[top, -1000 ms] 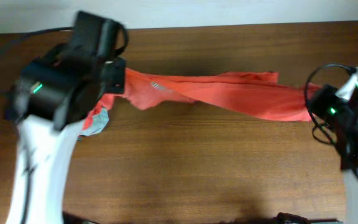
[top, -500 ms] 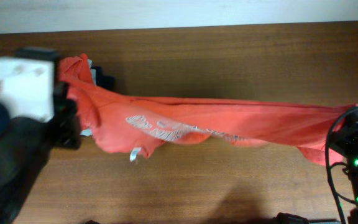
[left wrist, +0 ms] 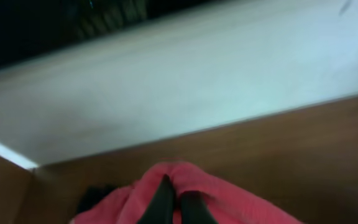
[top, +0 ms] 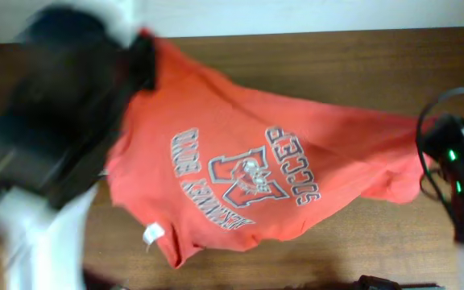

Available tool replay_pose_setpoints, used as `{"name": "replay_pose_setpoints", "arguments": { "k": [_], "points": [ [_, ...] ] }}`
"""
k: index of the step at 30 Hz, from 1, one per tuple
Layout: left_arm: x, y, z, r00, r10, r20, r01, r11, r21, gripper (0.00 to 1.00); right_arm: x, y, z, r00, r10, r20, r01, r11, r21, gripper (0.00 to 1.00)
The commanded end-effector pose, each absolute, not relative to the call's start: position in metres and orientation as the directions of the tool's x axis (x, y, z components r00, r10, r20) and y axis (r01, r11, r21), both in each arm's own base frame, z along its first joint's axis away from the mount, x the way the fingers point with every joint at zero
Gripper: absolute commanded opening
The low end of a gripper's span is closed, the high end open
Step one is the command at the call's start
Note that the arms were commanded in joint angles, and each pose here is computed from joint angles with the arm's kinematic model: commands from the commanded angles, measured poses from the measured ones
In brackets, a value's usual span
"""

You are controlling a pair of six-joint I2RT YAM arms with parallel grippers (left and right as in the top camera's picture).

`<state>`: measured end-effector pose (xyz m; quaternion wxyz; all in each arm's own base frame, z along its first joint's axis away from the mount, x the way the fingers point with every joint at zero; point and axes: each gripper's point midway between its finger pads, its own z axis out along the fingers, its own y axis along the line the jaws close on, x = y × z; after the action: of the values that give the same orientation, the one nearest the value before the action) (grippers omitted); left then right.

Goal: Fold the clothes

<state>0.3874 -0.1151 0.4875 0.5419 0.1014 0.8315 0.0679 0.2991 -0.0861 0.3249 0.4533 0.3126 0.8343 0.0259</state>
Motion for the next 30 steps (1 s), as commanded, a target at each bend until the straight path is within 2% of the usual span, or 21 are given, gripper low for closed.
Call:
{"name": "replay_pose_setpoints", "arguments": {
  "k": [1, 6, 9, 10, 11, 12, 13, 14, 15, 16, 21, 25, 28, 30],
  "points": [
    [0.449, -0.129, 0.427, -0.492, 0.301, -0.817, 0.119, 0.953, 0.28, 0.0, 0.329, -0.1, 0.293, -0.446, 0.566, -0.693, 0.551, 0.784, 0.286, 0.04],
    [0.528, -0.156, 0.34, -0.557, 0.335, -0.76, 0.153, 0.941, 0.303, 0.0, 0.382, -0.112, 0.239, -0.502, 0.589, -0.633, 0.571, 0.776, 0.269, 0.04],
    [0.554, -0.165, 0.304, -0.57, 0.365, -0.736, 0.171, 0.929, 0.328, 0.01, 0.403, -0.114, 0.217, -0.52, 0.594, -0.614, 0.565, 0.778, 0.274, 0.04],
    [0.56, -0.167, 0.294, -0.576, 0.372, -0.728, 0.173, 0.926, 0.336, 0.01, 0.409, -0.116, 0.209, -0.526, 0.595, -0.607, 0.568, 0.777, 0.27, 0.08],
    [0.563, -0.167, 0.289, -0.579, 0.374, -0.724, 0.172, 0.924, 0.34, 0.05, 0.412, -0.116, 0.203, -0.532, 0.597, -0.601, 0.57, 0.777, 0.267, 0.17],
    [0.565, -0.166, 0.286, -0.582, 0.375, -0.721, 0.166, 0.923, 0.347, 0.1, 0.414, -0.117, 0.197, -0.539, 0.599, -0.593, 0.574, 0.776, 0.262, 0.34],
    [0.564, -0.163, 0.287, -0.586, 0.375, -0.718, 0.154, 0.922, 0.356, 0.18, 0.414, -0.119, 0.192, -0.543, 0.602, -0.586, 0.58, 0.773, 0.256, 0.54],
    [0.563, -0.161, 0.287, -0.59, 0.376, -0.714, 0.147, 0.92, 0.364, 0.4, 0.413, -0.121, 0.189, -0.546, 0.606, -0.578, 0.587, 0.769, 0.252, 0.64],
    [0.56, -0.158, 0.292, -0.59, 0.376, -0.714, 0.141, 0.919, 0.368, 0.7, 0.41, -0.123, 0.187, -0.549, 0.612, -0.57, 0.595, 0.765, 0.248, 0.68],
    [0.556, -0.156, 0.296, -0.596, 0.379, -0.708, 0.14, 0.917, 0.373, 0.8, 0.407, -0.126, 0.185, -0.55, 0.619, -0.561, 0.604, 0.758, 0.244, 0.71],
    [0.521, -0.149, 0.308, -0.648, 0.379, -0.66, 0.178, 0.918, 0.353, 0.83, 0.377, -0.136, 0.17, -0.577, 0.665, -0.473, 0.662, 0.721, 0.206, 0.79],
    [0.482, -0.161, 0.294, -0.725, 0.366, -0.583, 0.287, 0.931, 0.228, 0.83, 0.352, -0.14, 0.156, -0.597, 0.701, -0.391, 0.703, 0.692, 0.168, 0.79],
    [0.454, -0.165, 0.274, -0.803, 0.351, -0.482, 0.323, 0.935, 0.144, 0.76, 0.345, -0.14, 0.143, -0.602, 0.722, -0.342, 0.712, 0.679, 0.18, 0.73],
    [0.441, -0.166, 0.256, -0.843, 0.349, -0.409, 0.335, 0.936, 0.106, 0.63, 0.345, -0.13, 0.135, -0.625, 0.723, -0.295, 0.695, 0.687, 0.212, 0.69]
  ]
}}
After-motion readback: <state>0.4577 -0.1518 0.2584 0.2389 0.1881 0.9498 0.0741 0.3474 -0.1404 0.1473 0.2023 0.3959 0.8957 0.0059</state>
